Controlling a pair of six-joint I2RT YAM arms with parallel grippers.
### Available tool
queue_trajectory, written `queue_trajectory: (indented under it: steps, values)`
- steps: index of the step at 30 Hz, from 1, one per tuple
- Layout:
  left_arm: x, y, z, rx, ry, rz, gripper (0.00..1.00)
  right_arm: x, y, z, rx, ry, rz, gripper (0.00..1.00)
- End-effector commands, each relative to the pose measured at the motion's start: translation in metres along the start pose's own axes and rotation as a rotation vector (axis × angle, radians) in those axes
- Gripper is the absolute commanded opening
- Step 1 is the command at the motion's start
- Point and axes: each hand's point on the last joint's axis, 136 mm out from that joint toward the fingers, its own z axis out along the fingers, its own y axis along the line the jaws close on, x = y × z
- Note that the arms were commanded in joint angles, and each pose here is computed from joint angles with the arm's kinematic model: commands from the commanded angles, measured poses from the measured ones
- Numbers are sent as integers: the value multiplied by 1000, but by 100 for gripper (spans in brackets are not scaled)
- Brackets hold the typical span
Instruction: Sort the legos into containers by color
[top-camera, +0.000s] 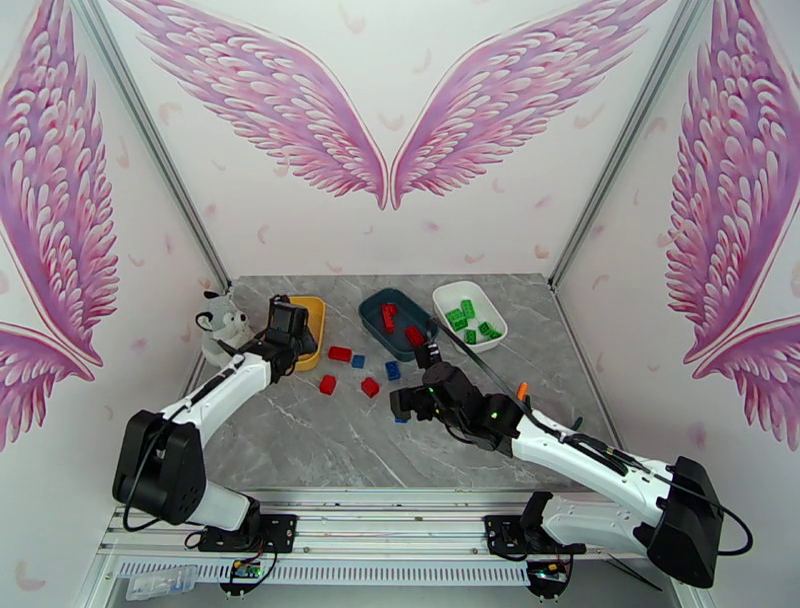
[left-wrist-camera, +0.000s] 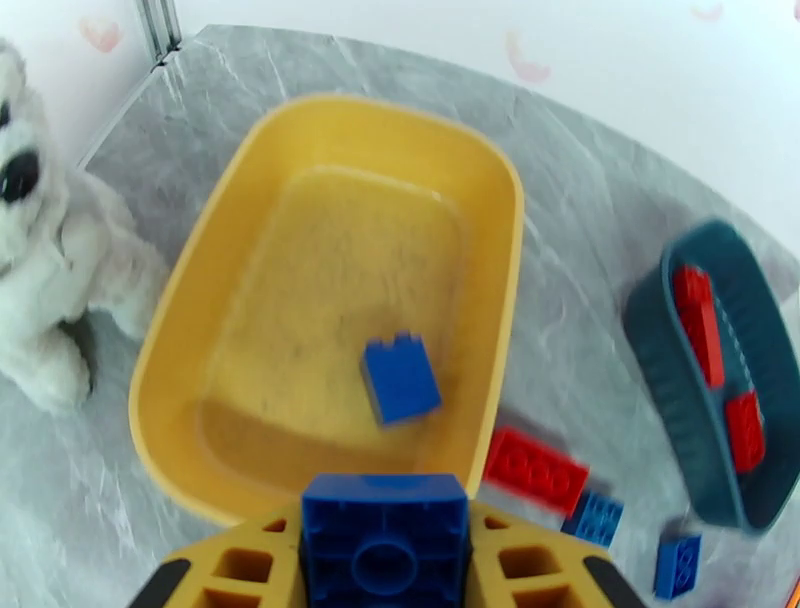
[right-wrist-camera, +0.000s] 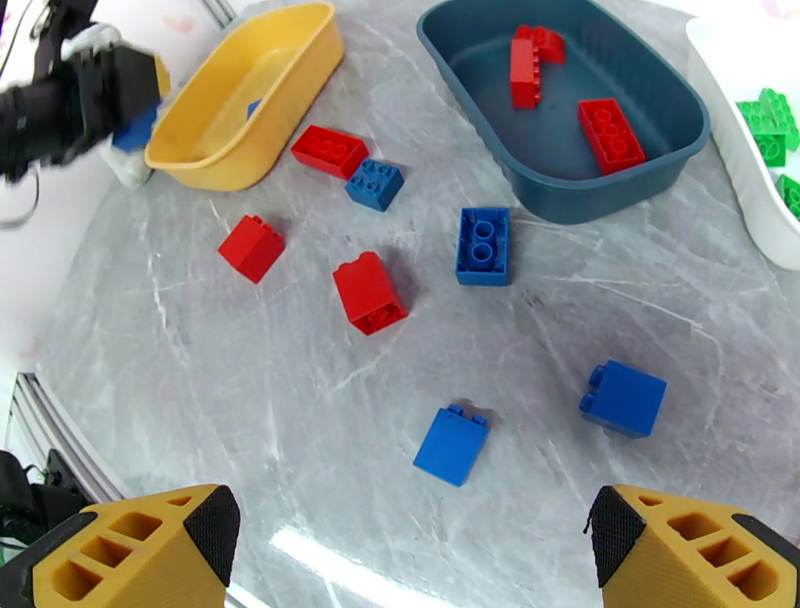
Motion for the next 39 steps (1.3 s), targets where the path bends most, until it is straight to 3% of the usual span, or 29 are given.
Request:
queue_trajectory:
  steps: [1, 5, 12, 19, 29, 39]
  values:
    - [-6, 0, 15, 5, 51, 11, 53, 3, -1, 5, 1, 14, 12, 99]
    - [-12, -4, 10, 21, 40, 13, 72, 3, -1, 6, 0, 16, 10, 99]
    - [16, -29, -33, 110, -4, 66, 79, 3, -4, 9, 24, 21, 9, 99]
    - [95, -57, -69, 226, 23, 154, 83, 5, -30, 17, 153, 36, 51, 99]
    - [202, -87, -95, 308, 98, 303, 87, 7, -82, 10, 272, 6, 226, 99]
    - [272, -163, -78, 326, 196, 493, 85, -2, -115, -25, 282, -120, 354, 99]
